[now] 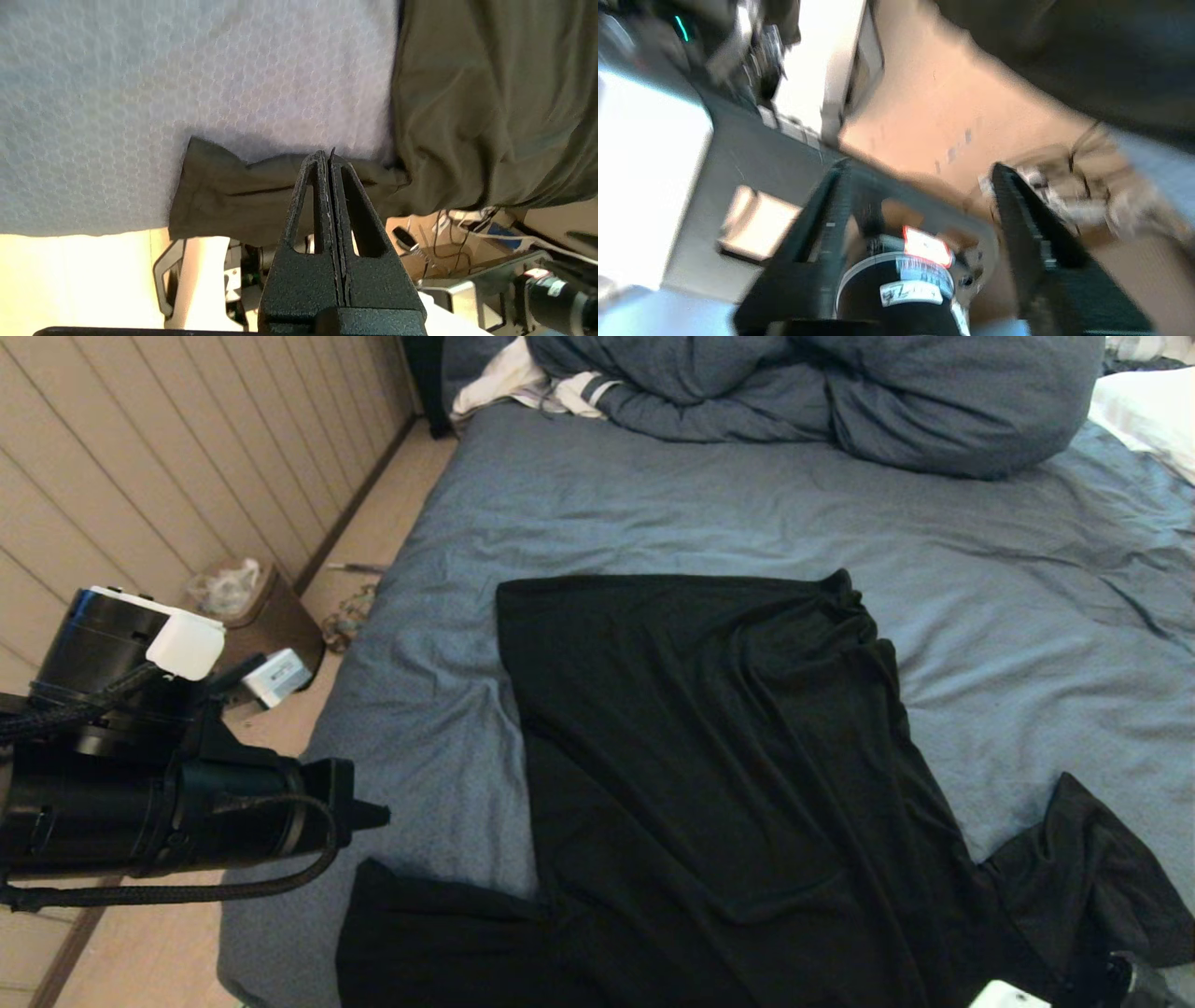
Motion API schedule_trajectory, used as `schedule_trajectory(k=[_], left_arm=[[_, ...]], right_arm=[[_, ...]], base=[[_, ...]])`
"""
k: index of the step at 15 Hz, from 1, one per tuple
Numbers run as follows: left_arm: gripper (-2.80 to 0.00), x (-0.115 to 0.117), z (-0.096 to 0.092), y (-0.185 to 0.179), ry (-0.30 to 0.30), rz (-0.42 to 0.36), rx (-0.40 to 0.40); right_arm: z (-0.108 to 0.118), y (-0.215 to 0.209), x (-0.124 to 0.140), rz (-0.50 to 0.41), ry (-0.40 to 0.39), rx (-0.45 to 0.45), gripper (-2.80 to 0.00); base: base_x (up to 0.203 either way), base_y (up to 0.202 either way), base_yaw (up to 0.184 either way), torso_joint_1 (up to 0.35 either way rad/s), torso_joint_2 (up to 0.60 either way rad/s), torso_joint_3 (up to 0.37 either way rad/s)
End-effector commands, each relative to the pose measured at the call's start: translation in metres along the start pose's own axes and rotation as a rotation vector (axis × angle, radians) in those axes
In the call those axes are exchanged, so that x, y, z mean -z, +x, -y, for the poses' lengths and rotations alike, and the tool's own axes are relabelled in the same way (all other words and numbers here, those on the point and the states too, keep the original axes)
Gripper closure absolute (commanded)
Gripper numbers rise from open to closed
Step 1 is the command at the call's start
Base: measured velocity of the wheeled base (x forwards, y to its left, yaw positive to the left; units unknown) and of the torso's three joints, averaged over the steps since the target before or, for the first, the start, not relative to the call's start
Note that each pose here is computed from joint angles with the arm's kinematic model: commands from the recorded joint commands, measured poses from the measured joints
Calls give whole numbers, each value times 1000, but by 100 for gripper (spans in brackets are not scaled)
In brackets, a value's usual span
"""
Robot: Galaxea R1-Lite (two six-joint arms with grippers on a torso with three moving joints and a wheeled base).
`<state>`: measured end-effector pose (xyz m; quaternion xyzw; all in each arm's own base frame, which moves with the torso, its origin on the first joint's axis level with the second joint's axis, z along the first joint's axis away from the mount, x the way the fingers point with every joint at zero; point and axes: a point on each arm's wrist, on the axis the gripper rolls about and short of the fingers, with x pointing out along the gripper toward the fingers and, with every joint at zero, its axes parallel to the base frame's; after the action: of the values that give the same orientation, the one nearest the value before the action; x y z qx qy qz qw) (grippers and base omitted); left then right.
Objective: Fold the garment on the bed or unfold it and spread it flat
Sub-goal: Fold the black T-shirt
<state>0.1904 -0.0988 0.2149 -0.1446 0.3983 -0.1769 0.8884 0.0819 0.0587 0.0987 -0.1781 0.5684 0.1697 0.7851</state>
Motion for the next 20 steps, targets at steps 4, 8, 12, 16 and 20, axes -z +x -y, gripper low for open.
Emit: schedule_trajectory(k=[4,8,12,16,20], left_arm=[[0,-19,11,-10,0,52,27],[0,-36,19,-28,-2,84,32],[0,-34,14,-75,20,169,10],[0,-4,3,-135,49,317,-55],[0,63,-21,-176,90,435,-146]], right_arm=[[45,-58,-40,259,271,123,0],[81,-82,-74,332,356,210,0],[81,-115,-79,510,447,175,0],[63,-160,-38,741,482,185,0],[36,-162,32,891,486,209,0]], base=[[0,0,0,0,0,0],[0,0,0,0,0,0],[0,0,0,0,0,0],[0,0,0,0,0,0],[0,0,0,0,0,0]])
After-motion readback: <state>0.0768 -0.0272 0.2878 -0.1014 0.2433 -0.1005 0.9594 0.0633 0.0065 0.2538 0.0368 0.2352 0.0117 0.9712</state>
